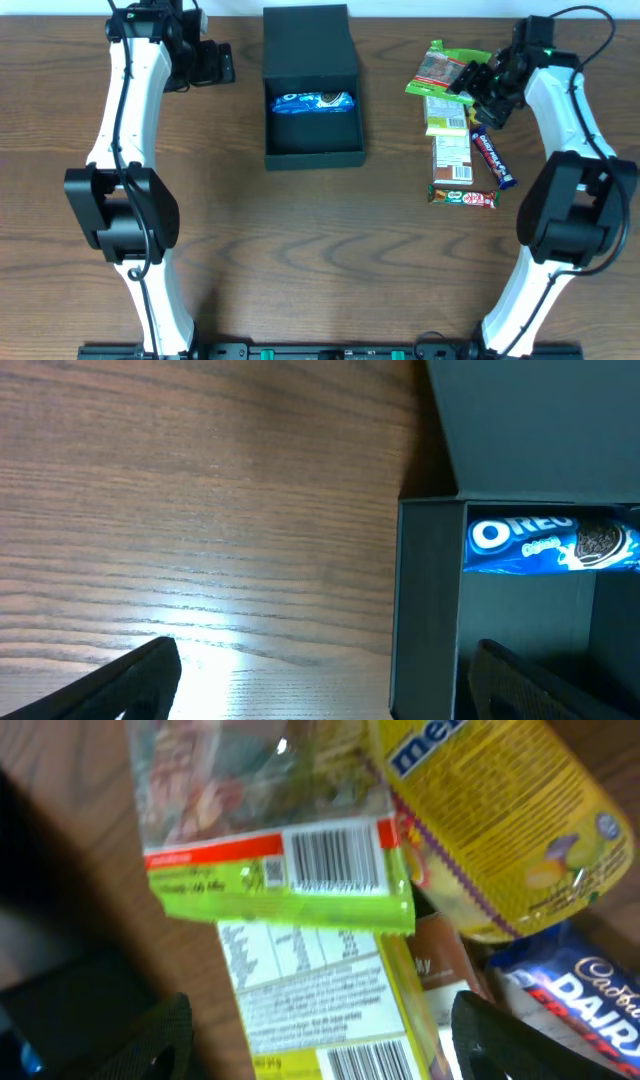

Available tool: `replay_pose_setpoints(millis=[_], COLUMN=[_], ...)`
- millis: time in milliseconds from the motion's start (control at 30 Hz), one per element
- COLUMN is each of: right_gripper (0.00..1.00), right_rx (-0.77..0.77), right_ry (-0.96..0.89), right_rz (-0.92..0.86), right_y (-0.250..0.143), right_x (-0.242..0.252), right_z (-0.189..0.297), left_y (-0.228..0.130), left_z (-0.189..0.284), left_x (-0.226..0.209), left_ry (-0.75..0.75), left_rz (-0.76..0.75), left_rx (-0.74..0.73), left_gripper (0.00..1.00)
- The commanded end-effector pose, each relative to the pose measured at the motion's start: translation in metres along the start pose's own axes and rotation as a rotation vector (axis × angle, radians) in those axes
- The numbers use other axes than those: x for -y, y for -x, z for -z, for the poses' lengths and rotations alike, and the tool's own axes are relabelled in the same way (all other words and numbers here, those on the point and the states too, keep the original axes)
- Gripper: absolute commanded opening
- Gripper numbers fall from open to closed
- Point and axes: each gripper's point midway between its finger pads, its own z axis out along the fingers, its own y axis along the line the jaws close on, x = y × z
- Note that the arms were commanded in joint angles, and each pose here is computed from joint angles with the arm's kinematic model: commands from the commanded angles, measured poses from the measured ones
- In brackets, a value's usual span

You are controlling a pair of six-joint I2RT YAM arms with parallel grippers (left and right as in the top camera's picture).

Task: Pack container
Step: 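Lower the right gripper onto the green candy bag and grasp it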

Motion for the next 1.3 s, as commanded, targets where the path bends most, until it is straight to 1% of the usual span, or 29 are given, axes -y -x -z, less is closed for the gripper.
replay_pose_setpoints(millis=[0,267,567,667,933,1100,1267], right_gripper=[0.82,0.77,0.78,0.77,0.73,0.72,0.67], right_rx=[0.042,0.034,0.057,0.057,0.056,0.100,0.141], right_ry=[-0.054,-0.056,-0.087,-0.083,-0.004,-0.014,0.002], right_rz=[-0.040,-0.088,-0.088,-0.087,-0.075,-0.066,-0.037], right_y=[0.001,-0.001,0.002,0.000,-0.003,0.005,0.015], right_x=[-0.002,-0.003,0.005,0.006,0.001,0.003,-0.002], right_z=[-0.007,-0.024,-0.028,-0.032,-0.050,-0.051,-0.050], left_y=[-0.002,-0.002,-0.001,0.000,0.002,0.002,0.002], left_z=[-0.007,-0.007,-0.007,-0.007,-0.007,-0.007,-0.007], left_x=[-0.001,-0.001,-0.001,-0.001,0.000,0.000,0.000], left_ry=[-0.009,-0.009,-0.009,-0.010,-0.011,-0.011,-0.011], left_rz=[-0.008,-0.009,-0.010,-0.011,-0.012,-0.012,-0.012], left_rx=[-0.015,-0.016,-0.011,-0.005,0.000,0.001,0.002], left_gripper=[0.94,0.96,0.96,0.96,0.97,0.97,0.97])
